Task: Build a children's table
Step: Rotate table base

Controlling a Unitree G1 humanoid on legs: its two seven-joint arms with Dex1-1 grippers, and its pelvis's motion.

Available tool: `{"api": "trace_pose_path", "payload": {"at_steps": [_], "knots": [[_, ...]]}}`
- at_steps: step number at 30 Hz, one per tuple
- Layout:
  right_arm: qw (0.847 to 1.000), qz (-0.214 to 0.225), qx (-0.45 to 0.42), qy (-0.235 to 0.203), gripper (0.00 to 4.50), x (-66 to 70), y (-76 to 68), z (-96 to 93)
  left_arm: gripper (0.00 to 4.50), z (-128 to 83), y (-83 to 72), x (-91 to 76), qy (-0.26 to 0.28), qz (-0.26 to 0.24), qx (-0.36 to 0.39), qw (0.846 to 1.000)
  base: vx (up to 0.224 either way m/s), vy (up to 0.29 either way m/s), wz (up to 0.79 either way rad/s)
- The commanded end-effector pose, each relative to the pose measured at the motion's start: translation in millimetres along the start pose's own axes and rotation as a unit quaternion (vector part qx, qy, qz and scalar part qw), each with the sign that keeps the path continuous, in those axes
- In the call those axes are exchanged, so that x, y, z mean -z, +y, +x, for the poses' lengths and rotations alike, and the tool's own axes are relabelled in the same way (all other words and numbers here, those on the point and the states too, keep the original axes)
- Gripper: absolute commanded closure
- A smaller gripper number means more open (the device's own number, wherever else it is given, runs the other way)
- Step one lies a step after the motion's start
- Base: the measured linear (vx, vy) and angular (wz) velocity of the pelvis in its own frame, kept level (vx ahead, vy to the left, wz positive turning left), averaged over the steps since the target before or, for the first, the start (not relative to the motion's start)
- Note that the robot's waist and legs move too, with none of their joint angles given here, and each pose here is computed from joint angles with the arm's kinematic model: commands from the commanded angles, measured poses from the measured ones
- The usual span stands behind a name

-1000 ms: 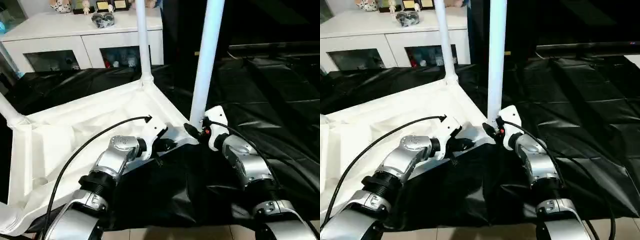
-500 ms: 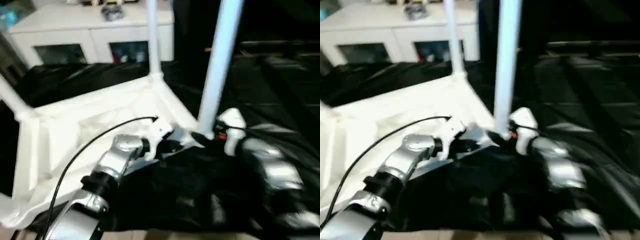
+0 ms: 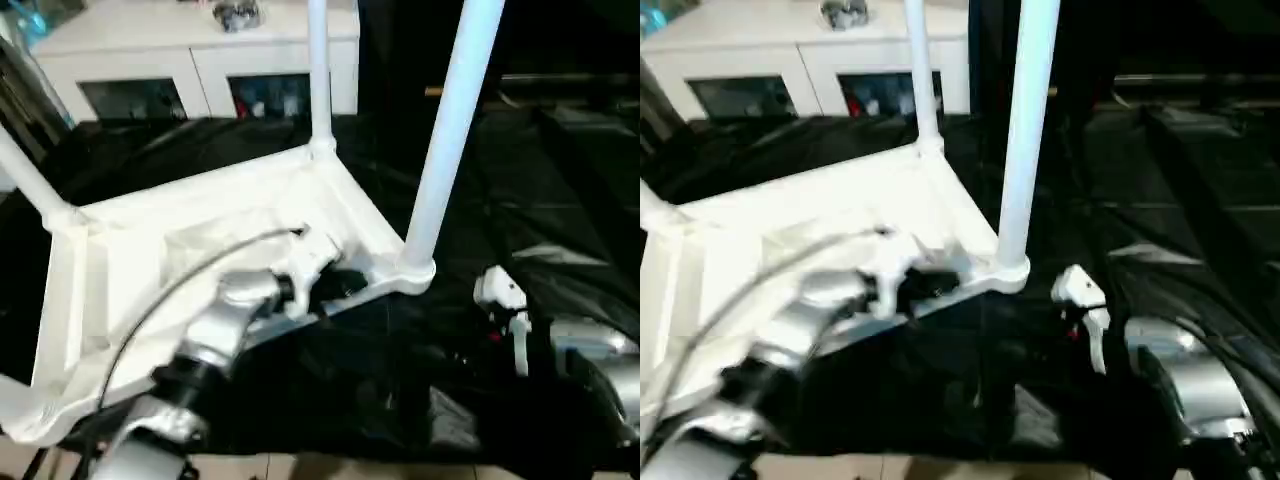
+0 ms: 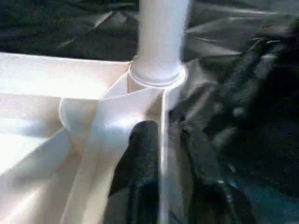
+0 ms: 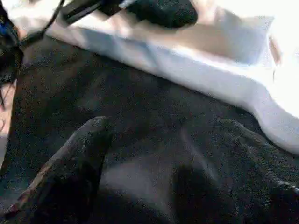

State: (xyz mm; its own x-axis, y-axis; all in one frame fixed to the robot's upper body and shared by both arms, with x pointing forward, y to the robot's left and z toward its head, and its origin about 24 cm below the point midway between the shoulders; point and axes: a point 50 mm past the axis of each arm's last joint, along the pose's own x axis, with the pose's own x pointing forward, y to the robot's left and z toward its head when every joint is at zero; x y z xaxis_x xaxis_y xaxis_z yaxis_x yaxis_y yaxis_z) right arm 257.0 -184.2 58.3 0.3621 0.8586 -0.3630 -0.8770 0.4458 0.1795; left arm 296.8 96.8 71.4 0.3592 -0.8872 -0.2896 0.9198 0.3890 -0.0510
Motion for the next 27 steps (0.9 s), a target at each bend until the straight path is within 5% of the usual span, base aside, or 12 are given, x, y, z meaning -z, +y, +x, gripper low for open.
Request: {"api": "trace_pose_path", "payload": {"at_steps": [1, 5, 10, 14, 18, 21, 27], "knots": [[1.000, -0.002, 0.004, -0.017, 0.73, -3.7, -0.1, 12.1, 3.44, -16.6, -7.2, 2.6, 0.018, -0.018, 0.019, 1.000, 0.000, 0.000, 0.00], [0.999, 0.005, 0.005, -0.036, 0.73, -7.2, -1.7, 25.7, 3.05, -35.3, -13.5, 8.4, 0.029, -0.035, 0.018, 0.999, 0.000, 0.000, 0.00], [0.994, 0.010, 0.096, -0.056, 0.73, -16.8, -23.5, 49.0, 2.62, -62.8, -20.7, 21.2, 0.061, -0.063, -0.007, 0.996, 0.000, 0.000, 0.00], [0.964, 0.064, 0.234, -0.105, 0.73, -29.1, -54.8, 58.0, 2.32, -75.2, -28.7, 35.1, 0.113, -0.077, -0.017, 0.991, 0.000, 0.000, 0.00], [0.951, 0.086, 0.270, -0.126, 0.73, -32.6, -62.4, 60.5, 2.11, -77.7, -31.8, 40.5, 0.129, -0.078, -0.024, 0.988, 0.000, 0.000, 0.00], [0.919, 0.143, 0.330, -0.161, 0.73, -36.9, -75.0, 64.6, 1.82, -81.4, -29.0, 48.9, 0.149, -0.068, -0.067, 0.984, 0.000, 0.000, 0.00], [0.891, 0.167, 0.386, -0.170, 0.73, -37.8, -88.6, 62.3, 1.33, -84.2, -23.3, 47.6, 0.148, -0.054, -0.105, 0.982, 0.000, 0.000, 0.00]]}}
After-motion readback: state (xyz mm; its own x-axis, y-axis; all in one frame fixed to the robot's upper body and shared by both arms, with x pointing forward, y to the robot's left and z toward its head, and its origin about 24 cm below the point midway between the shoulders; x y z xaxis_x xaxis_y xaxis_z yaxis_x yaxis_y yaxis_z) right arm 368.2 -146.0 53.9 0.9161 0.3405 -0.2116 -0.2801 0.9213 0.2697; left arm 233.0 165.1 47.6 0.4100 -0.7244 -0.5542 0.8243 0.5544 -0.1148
